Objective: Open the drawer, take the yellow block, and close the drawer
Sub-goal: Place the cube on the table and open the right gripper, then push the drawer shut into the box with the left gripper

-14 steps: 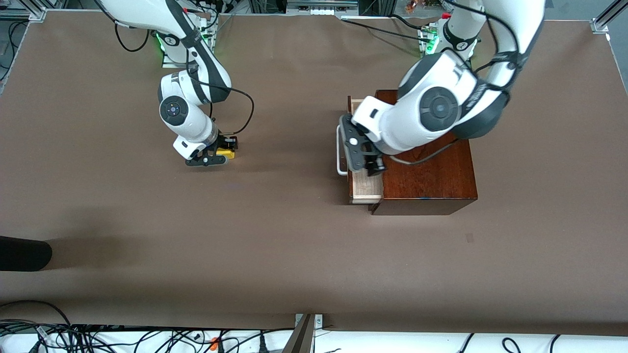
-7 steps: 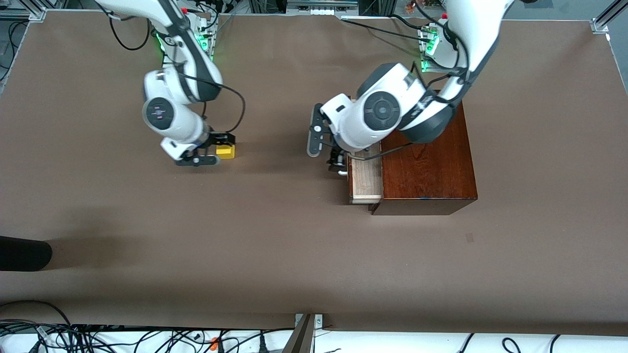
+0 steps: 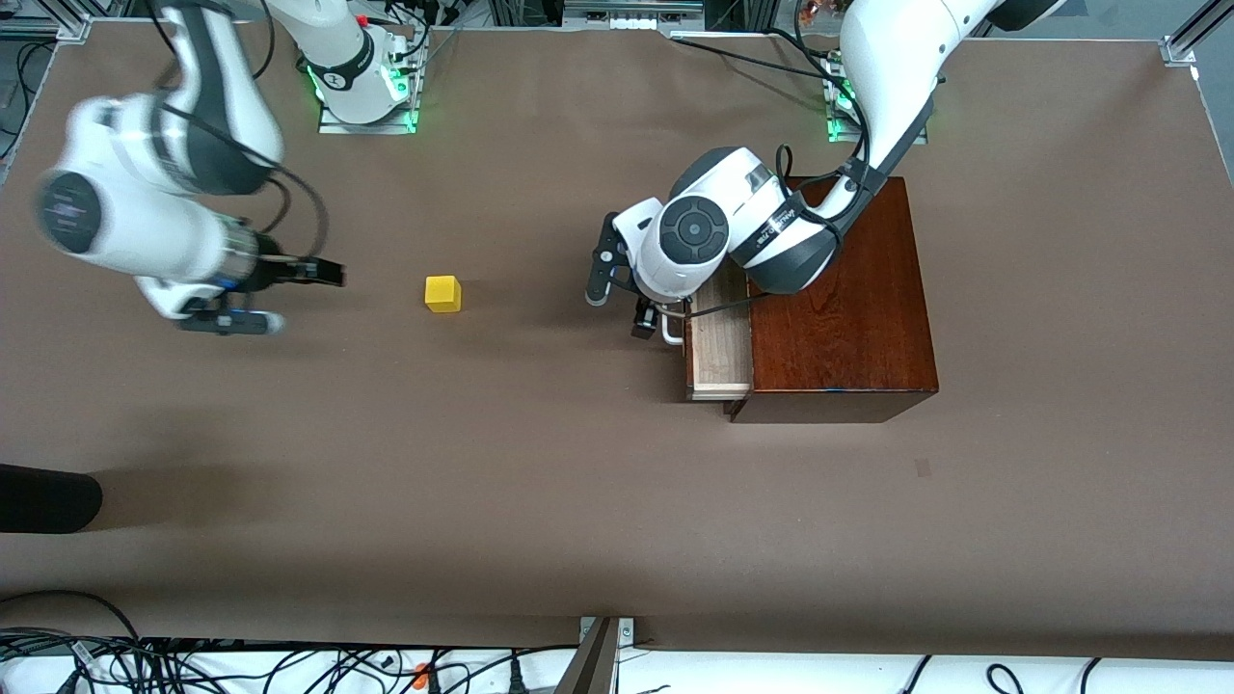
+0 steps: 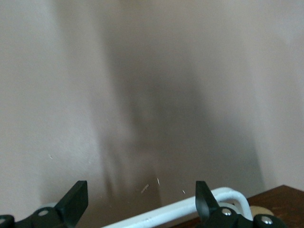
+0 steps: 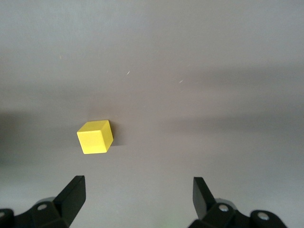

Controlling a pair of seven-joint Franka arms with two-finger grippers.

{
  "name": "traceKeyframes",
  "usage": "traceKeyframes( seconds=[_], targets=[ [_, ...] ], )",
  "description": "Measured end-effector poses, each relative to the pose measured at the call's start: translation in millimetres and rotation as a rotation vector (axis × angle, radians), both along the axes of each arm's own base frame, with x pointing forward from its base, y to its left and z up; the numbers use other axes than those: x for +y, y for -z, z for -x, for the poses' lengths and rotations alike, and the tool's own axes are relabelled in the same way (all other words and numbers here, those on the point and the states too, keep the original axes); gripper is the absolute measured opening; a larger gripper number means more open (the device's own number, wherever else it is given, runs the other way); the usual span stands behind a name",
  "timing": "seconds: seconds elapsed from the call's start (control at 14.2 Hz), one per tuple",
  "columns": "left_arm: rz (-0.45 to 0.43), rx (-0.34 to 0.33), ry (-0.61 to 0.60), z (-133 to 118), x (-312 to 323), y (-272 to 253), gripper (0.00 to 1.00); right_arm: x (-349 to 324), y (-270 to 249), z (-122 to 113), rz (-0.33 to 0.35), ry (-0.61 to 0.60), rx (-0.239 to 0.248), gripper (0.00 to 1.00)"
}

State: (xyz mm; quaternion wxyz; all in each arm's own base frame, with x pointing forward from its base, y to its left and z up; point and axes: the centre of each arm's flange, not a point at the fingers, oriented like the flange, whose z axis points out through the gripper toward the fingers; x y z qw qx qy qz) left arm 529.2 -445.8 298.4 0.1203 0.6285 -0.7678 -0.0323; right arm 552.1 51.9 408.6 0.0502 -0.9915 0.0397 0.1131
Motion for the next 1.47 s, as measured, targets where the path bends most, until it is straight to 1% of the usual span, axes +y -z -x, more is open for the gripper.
traceKeyframes(
  seconds=[0.14,0.21,0.35,0.42,0.63,0.77,0.84,0.98,1.26,1.47],
  targets=[
    [-0.008,0.013,-0.014,-5,13,7,1.00,-20,-40,0,-0.013,0.015,-0.023,1.00],
    [-0.005,0.014,-0.016,-7,16,6,1.00,-30,-62,1,-0.004,0.016,-0.026,1.00],
    [-0.002,0.016,-0.018,-8,17,5,1.00,-44,-105,3,0.048,0.002,-0.041,1.00],
    [-0.002,0.016,-0.019,-8,17,4,1.00,-48,-121,2,0.069,-0.003,-0.057,1.00],
    [-0.025,0.040,-0.024,-11,28,0,1.00,-62,-153,2,0.095,0.009,-0.104,1.00],
    [-0.052,0.061,-0.034,-15,44,-7,1.00,-73,-176,5,0.124,0.018,-0.118,1.00],
    [-0.061,0.062,-0.042,-19,52,-12,1.00,-75,-187,6,0.131,0.019,-0.123,1.00],
    [-0.071,0.061,-0.057,-25,64,-21,1.00,-75,-195,7,0.133,0.020,-0.127,1.00],
    [-0.079,0.058,-0.073,-31,76,-27,1.00,-73,-185,2,0.139,0.017,-0.107,1.00],
    [-0.099,0.069,-0.083,-36,89,-26,1.00,-67,-184,1,0.136,0.006,-0.107,1.00]
  ],
)
